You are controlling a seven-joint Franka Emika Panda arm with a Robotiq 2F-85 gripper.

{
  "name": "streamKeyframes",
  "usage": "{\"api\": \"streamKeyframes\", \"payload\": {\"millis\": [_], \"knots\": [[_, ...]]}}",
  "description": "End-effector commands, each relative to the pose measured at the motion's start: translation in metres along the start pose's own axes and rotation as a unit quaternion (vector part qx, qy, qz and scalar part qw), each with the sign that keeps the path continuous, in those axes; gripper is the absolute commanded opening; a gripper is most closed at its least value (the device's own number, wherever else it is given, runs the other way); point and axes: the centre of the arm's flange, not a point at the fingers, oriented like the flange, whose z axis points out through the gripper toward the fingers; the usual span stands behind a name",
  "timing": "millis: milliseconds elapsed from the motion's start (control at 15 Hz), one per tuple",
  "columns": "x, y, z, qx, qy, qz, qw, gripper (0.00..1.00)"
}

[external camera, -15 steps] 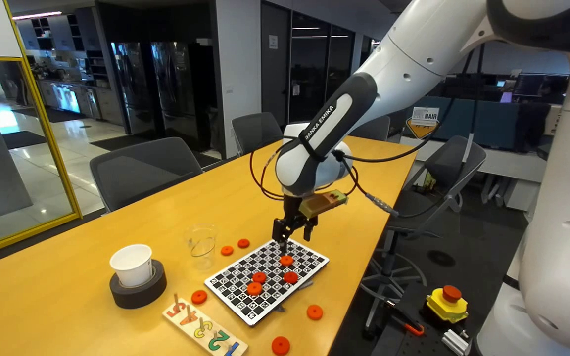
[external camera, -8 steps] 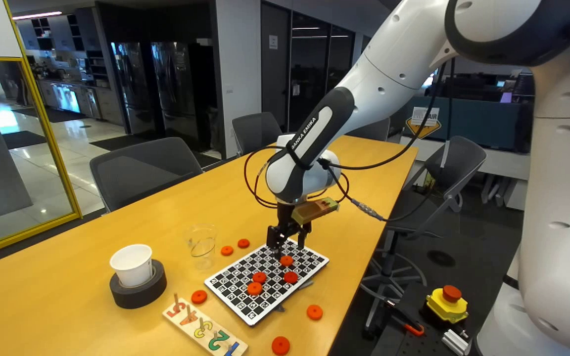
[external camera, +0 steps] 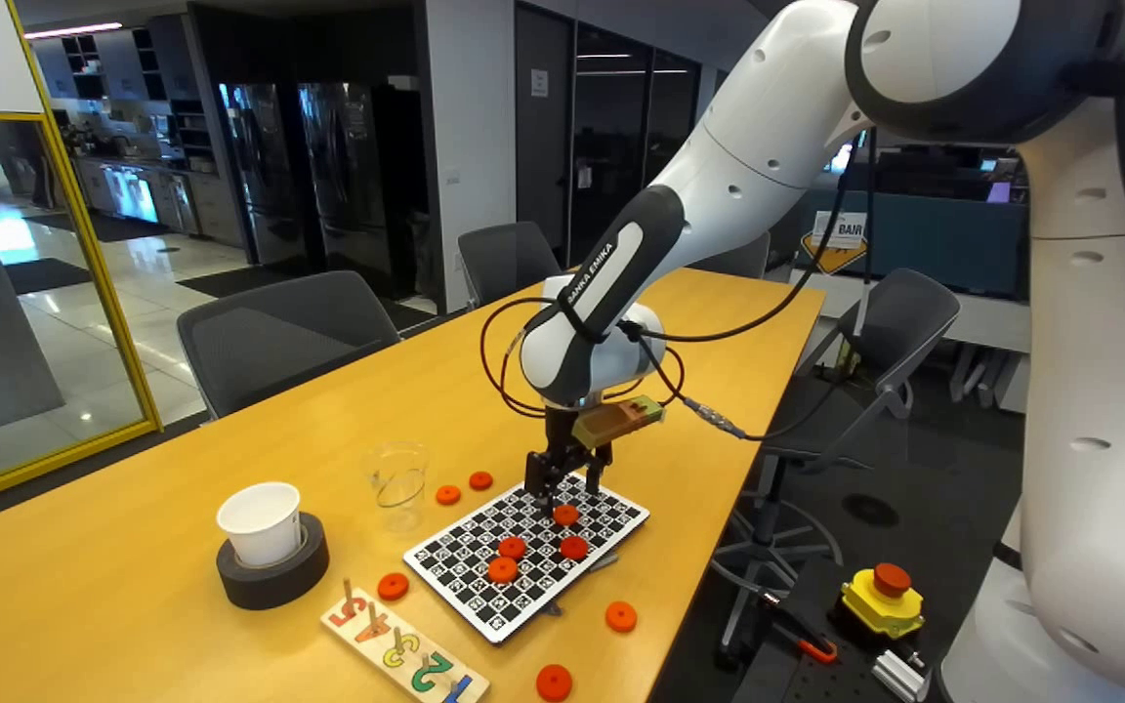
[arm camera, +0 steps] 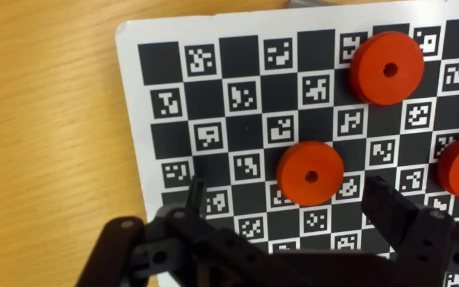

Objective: Pick up all the orange objects from the checkers board and the table, and put them in two cups

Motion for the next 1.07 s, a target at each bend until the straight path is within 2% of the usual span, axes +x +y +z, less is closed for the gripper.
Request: {"api": "streamKeyframes", "payload": {"millis": [0, 467, 533, 600, 733, 1000], "knots": [[0.0083, -0.0002, -0.0019, 0.014, -0.001, -0.007, 0.9999, 1.00], [0.0067, -0.0050, -0.0020, 0.009, -0.002, -0.012, 0.9999, 1.00], [0.0061, -0.0053, -0.0022, 0.007, 0.000, -0.014, 0.9999, 0.95], [0.0050, -0.0060, -0.0023, 0.005, 0.000, -0.014, 0.9999, 0.74], [0.0032, -0.0071, -0.0030, 0.004, 0.000, -0.014, 0.9999, 0.70], [0.0011, -0.0092, -0.0072, 0.001, 0.001, -0.014, 0.9999, 0.38]]}}
